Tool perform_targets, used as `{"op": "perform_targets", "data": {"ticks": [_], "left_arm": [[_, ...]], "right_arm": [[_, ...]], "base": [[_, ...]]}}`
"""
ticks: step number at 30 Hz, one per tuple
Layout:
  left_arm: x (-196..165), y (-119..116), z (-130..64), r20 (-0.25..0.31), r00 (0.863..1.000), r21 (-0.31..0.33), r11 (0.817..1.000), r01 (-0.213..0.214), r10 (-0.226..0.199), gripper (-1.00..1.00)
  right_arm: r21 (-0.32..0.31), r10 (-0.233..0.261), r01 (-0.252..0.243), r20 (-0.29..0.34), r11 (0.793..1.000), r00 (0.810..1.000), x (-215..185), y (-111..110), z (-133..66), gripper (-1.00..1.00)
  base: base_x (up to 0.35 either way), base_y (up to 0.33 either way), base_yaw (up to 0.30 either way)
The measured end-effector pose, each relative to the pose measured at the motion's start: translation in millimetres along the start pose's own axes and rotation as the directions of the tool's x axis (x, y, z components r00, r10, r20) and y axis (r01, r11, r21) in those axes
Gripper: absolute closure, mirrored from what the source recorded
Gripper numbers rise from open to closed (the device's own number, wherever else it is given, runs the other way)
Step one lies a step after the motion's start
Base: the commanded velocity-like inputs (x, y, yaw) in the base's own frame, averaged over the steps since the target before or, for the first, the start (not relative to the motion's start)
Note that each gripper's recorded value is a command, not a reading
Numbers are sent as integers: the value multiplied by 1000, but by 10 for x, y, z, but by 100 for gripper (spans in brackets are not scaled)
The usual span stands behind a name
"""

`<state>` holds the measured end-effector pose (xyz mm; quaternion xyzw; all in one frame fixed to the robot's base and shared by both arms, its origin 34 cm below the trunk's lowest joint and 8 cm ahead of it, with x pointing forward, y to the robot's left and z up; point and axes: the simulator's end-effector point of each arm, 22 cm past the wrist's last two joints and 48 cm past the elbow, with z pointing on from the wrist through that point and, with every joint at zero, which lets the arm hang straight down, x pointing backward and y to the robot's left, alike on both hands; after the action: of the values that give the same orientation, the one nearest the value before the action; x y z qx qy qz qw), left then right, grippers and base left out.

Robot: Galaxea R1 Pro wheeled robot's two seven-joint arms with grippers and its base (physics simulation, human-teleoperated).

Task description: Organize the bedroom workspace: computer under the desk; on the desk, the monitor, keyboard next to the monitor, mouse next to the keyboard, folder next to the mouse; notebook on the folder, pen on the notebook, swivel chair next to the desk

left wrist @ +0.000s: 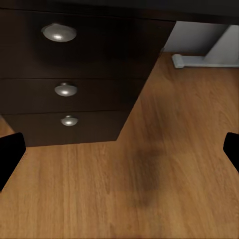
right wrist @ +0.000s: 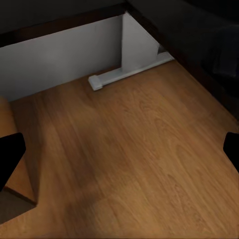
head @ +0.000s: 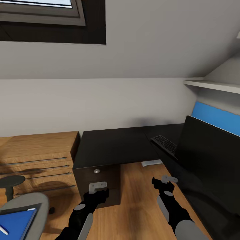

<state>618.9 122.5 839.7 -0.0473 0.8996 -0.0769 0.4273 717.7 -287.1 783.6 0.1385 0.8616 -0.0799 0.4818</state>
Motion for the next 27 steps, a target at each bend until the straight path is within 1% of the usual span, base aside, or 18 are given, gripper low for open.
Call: {"op": "perform_targets", "data": {"ticks": [4,14,20,27], "left_arm": [[-1,0,0,0,1000,0,1000,0,0,-100],[-10,-4,-6,2,1000,0,1000,-1,1,-100],[-12,-4,-7,2,1000,0,1000,-1,1,-100],[-11,-7,-8,2,1000,1,1000,-2,2,-100]], "right_arm": [[0,0,0,0,1000,1000,1,0,0,-100],[-2,2,-2,5,1000,1000,-18,4,-5,-100],[-6,2,-2,6,1000,1000,-18,16,-5,-100],[-7,6,-6,25,1000,1000,-62,28,-10,-100]], "base": [[0,40,-46],[-5,28,-158],[-69,187,-35],[-19,48,-4]]}}
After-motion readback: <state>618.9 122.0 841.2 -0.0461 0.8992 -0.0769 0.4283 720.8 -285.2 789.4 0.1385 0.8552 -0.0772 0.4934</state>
